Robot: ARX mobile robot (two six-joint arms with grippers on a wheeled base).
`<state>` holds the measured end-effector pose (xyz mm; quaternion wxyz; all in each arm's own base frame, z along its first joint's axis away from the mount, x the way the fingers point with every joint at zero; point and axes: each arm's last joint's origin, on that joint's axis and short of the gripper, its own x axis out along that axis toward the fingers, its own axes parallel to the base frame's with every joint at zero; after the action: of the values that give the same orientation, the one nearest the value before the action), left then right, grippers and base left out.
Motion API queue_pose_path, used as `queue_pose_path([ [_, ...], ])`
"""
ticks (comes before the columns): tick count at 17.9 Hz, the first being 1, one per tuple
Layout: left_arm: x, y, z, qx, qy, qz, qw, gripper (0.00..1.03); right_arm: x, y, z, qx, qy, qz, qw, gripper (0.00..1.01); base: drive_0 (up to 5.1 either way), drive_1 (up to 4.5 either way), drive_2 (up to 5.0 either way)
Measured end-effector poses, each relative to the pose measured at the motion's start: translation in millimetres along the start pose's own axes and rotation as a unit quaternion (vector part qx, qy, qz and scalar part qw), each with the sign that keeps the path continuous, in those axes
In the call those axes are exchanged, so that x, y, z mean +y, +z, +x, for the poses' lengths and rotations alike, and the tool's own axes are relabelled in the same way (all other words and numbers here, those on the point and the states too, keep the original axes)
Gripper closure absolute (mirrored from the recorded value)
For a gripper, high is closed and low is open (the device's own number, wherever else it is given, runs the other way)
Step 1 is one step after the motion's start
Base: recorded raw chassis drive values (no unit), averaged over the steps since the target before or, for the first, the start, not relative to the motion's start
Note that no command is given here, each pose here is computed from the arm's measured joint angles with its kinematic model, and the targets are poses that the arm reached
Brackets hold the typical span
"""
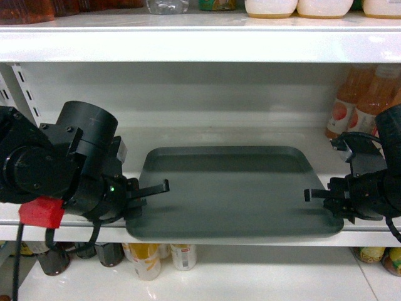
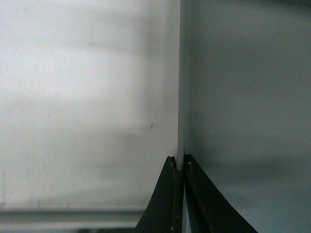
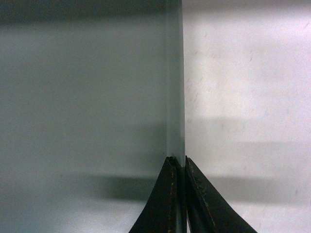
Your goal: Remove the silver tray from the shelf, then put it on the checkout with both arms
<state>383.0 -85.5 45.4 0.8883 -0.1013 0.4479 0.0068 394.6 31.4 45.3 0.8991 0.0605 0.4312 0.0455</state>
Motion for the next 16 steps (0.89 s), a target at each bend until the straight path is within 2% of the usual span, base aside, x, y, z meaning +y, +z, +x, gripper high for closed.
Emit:
queue_pose_path([
  [3,1.6,-9.0,-35,-0.016,0.004,0.007,0.9998,1.01,1.8,-12.3,-34,-0.012,0.024,0.013,0.9996,0.98,0.0,0.00,0.0],
  [4,-2.0,-13.2,-53,-0.033,0.003,0.011,0.9994,1.01,0.8,-13.9,-53,-0.031,0.030,0.015,0.9990,0.98,0.0,0.00,0.0],
  [6,-13.1,-19.8,-92,-0.082,-0.008,0.025,0.9962,1.01,-8.1,-20.5,-93,-0.069,0.042,0.023,0.9964,0.98,0.0,0.00,0.0],
  [8,-18.3,-34.9,-126,-0.114,-0.008,0.040,0.9926,1.01,-16.6,-35.7,-128,-0.087,0.057,0.034,0.9940,0.99,0.0,0.00,0.0],
  [9,-15.7,-45.8,-146,-0.120,-0.009,0.041,0.9919,1.01,-18.9,-47.0,-150,-0.095,0.073,0.038,0.9921,0.99,0.0,0.00,0.0],
  [10,-13.2,-53.5,-158,-0.128,-0.013,0.037,0.9910,1.01,-17.5,-55.0,-167,-0.118,0.084,0.031,0.9889,0.99,0.0,0.00,0.0],
  [12,-11.7,-59.1,-162,-0.137,-0.018,0.031,0.9899,1.00,-16.2,-57.5,-183,-0.153,0.086,0.023,0.9841,0.99,0.0,0.00,0.0],
  [16,-11.7,-60.1,-160,-0.133,-0.017,0.031,0.9905,1.00,-16.8,-59.5,-180,-0.144,0.086,0.026,0.9856,0.99,0.0,0.00,0.0],
])
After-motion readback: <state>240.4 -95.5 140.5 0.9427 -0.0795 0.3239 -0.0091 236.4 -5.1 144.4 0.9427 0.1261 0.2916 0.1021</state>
